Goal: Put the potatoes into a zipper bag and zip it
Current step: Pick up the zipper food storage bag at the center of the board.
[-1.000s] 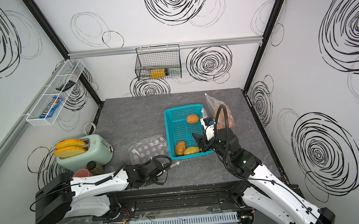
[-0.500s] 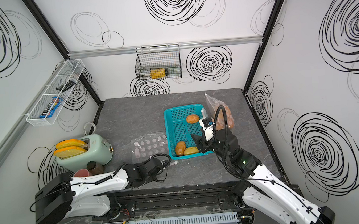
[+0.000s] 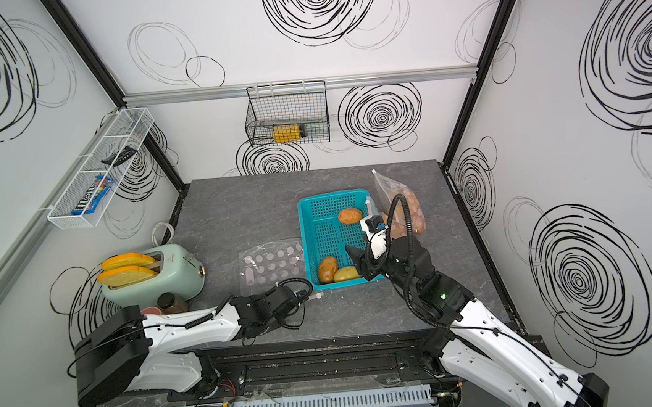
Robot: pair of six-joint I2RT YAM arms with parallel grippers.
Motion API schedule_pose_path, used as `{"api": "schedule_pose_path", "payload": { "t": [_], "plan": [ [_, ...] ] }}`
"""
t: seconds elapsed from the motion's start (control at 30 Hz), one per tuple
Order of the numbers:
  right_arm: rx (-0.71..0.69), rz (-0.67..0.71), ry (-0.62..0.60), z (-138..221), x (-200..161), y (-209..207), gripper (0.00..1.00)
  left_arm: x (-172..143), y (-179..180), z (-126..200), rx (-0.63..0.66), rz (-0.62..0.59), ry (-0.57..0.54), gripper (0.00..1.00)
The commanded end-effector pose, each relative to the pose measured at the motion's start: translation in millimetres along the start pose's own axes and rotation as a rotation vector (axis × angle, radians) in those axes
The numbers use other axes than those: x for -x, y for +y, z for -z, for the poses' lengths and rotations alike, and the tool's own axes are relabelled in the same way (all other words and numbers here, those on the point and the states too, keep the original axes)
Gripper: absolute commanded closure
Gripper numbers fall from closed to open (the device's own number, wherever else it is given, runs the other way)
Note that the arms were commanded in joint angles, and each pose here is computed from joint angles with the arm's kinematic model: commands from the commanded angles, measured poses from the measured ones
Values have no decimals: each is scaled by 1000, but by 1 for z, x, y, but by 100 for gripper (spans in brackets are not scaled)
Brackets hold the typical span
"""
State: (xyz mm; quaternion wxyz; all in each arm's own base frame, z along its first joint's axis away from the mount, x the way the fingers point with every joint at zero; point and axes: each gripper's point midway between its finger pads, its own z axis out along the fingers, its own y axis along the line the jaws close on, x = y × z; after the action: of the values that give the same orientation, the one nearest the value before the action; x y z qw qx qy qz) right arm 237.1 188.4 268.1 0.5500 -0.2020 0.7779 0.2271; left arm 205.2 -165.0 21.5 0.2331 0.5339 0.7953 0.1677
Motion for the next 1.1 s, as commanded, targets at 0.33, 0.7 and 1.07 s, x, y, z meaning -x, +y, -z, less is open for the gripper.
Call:
{"api": "schedule_pose_path", "payload": {
  "t": [0.33,0.7,1.07],
  "plan": [
    [-2,4,-52,9,6,0,37,5,21,6,78,37,-15,88],
    [-14,3,-69,11,9,-1,37,4,77,28,186,274,-77,100],
    [62,-27,-53,4,15,13,37,0,178,106,311,661,-286,100]
  ]
}}
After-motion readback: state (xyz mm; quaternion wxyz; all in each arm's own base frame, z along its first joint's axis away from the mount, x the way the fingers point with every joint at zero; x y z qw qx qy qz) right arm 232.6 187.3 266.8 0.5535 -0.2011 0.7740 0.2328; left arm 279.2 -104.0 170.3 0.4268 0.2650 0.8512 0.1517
